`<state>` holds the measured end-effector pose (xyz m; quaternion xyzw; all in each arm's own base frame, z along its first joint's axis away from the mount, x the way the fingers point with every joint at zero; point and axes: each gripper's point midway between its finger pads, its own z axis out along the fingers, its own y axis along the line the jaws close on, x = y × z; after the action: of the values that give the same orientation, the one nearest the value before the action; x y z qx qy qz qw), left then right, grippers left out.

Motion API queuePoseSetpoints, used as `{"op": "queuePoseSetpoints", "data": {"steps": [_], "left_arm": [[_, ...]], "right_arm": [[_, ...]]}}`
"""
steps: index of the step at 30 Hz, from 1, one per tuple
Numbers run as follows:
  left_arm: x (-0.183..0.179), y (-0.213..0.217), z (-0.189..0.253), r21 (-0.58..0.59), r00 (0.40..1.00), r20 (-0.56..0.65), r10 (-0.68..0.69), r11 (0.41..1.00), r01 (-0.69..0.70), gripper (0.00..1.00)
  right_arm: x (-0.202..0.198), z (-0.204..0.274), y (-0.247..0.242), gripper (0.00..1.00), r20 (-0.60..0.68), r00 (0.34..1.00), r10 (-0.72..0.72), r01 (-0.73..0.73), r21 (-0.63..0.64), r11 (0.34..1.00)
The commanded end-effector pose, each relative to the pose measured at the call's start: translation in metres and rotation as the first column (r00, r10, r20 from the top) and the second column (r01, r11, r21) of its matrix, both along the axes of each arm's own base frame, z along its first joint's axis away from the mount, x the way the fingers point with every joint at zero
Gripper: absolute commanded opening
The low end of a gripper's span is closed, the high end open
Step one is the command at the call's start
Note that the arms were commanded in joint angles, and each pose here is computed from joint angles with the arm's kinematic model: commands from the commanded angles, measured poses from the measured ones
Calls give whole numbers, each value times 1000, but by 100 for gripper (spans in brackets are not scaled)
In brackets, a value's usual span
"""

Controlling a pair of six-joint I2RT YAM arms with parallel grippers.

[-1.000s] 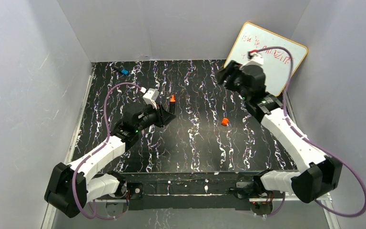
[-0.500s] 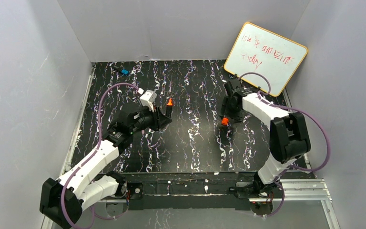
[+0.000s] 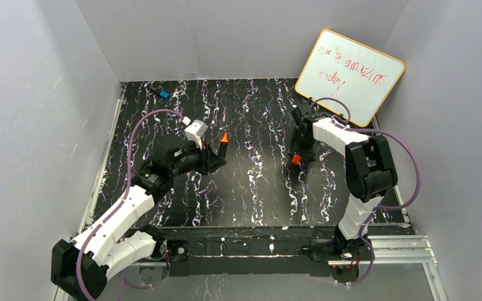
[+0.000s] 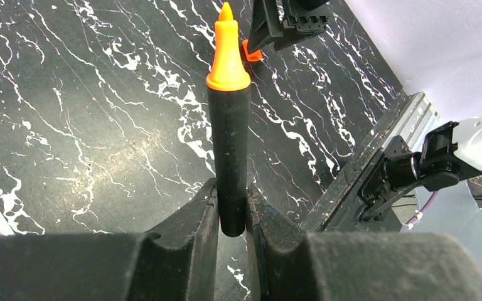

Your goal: Insert the pens into the pen caps

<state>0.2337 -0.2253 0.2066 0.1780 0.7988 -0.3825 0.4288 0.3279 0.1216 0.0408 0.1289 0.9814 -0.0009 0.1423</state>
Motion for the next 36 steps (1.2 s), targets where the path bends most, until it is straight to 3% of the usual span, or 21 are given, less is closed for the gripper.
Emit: {"op": "queuePoseSetpoints", "data": {"steps": [1, 17, 28, 30, 36], "left_arm": [[-6, -3, 12, 2, 999, 29, -44, 999, 44, 0], [-3, -2, 14, 23, 998, 35, -48, 999, 48, 0], [-5, -1, 12, 33, 998, 31, -48, 998, 47, 0], [-5, 0, 14, 34, 998, 35, -48, 998, 47, 0], [-5, 0, 10, 42, 998, 27, -48, 998, 47, 0]], "right_arm": [[14, 0, 5, 64, 20, 1000, -7, 6, 8, 1000], [22, -10, 7, 55, 25, 1000, 6, -6, 5, 1000], [21, -16, 9, 32, 26, 999, 21, -21, 12, 1000], [21, -15, 10, 24, 28, 999, 24, -24, 17, 1000], [28, 4, 12, 19, 94, 995, 24, -27, 34, 999]]}}
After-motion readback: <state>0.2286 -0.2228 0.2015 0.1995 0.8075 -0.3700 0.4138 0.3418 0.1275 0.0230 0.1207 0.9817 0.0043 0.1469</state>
